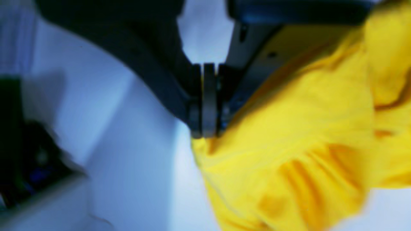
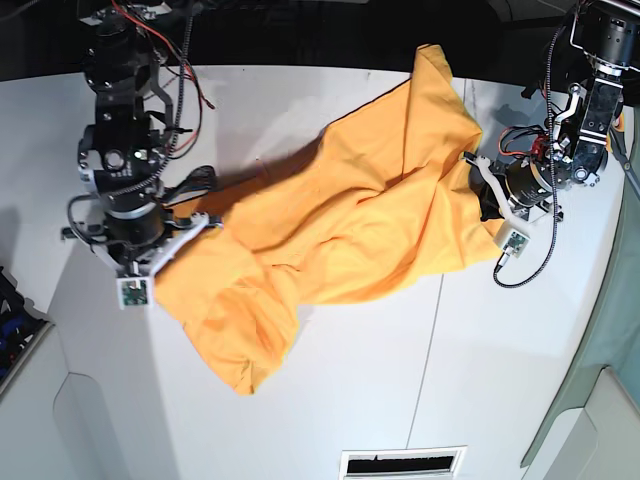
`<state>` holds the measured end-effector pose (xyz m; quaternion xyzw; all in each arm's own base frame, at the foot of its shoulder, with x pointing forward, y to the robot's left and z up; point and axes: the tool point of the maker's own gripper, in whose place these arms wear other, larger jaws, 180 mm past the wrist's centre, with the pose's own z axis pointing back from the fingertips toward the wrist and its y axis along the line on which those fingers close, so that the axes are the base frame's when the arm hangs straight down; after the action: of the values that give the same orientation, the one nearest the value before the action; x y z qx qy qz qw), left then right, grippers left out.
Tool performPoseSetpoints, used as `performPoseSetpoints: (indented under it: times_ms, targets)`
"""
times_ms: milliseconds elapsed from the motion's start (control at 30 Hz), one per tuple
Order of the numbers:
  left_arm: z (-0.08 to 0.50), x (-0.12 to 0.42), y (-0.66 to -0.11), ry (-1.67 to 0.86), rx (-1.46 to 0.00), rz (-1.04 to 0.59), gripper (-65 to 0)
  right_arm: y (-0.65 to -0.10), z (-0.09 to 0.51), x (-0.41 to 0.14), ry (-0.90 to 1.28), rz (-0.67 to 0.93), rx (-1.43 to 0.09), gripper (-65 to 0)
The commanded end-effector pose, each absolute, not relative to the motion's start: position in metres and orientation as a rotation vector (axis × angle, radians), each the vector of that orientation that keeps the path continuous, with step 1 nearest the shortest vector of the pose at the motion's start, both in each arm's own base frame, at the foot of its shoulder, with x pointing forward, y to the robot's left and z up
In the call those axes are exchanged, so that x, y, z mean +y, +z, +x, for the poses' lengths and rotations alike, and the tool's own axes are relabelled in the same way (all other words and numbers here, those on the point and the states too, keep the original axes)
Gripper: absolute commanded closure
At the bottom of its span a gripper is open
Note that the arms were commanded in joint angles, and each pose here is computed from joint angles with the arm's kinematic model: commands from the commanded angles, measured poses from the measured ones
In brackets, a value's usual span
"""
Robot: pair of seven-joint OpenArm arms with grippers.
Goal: Layout the t-shirt on the table in an organized manner, then fold the t-shirt properly
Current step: 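Lift the shirt and pull the right gripper away from the left gripper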
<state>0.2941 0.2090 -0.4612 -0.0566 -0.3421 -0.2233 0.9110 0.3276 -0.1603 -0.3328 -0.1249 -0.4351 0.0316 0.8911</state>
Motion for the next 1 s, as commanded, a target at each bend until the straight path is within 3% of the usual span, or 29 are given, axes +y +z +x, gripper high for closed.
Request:
performPoseSetpoints:
  times_ms: [0, 233, 400, 633, 667, 733, 800, 867, 967]
  targets:
    - [0.296, 0.217, -0.459, -0.471, -0.695, -0.094, 0.0, -0.321, 0.327, -0.174, 0.033, -0.281, -0.944, 0.0]
    - [0.295, 0.212, -0.457, -0.461, -0.701, -0.133, 0.0, -0.345, 0.269, -0.239, -0.141, -0.321, -0.848, 0.0]
    - [0.288, 0.186, -0.453, -0.487, -0.705, -0.272, 0.0, -0.370, 0.223, -0.260, -0.205, -0.335, -0.732, 0.0]
    - [0.288, 0.184, -0.452, -0.480, -0.710, -0.283, 0.0, -0.390, 0.168, -0.281, -0.274, -0.380, -0.618, 0.0]
    - [0.289, 0.184, -0.452, -0.472, -0.713, -0.290, 0.0, -0.391, 0.166, -0.280, -0.286, -0.367, -0.618, -7.3]
    - [0.289, 0.182, -0.450, -0.458, -0.720, -0.306, -6.7, -0.392, 0.167, -0.276, -0.304, -0.336, -0.629, -23.5]
    - [0.290, 0.180, -0.448, -0.446, -0.722, -0.321, -14.6, -0.389, 0.175, -0.274, -0.310, -0.321, -0.663, -33.0]
    - [0.289, 0.175, -0.442, -0.466, -0.723, -0.348, -19.2, -0.382, 0.187, -0.275, -0.311, -0.322, -0.704, -33.7]
    - [0.290, 0.165, -0.429, -0.511, -0.740, -0.388, -20.3, -0.371, 0.207, -0.276, -0.319, -0.318, -0.760, -33.7]
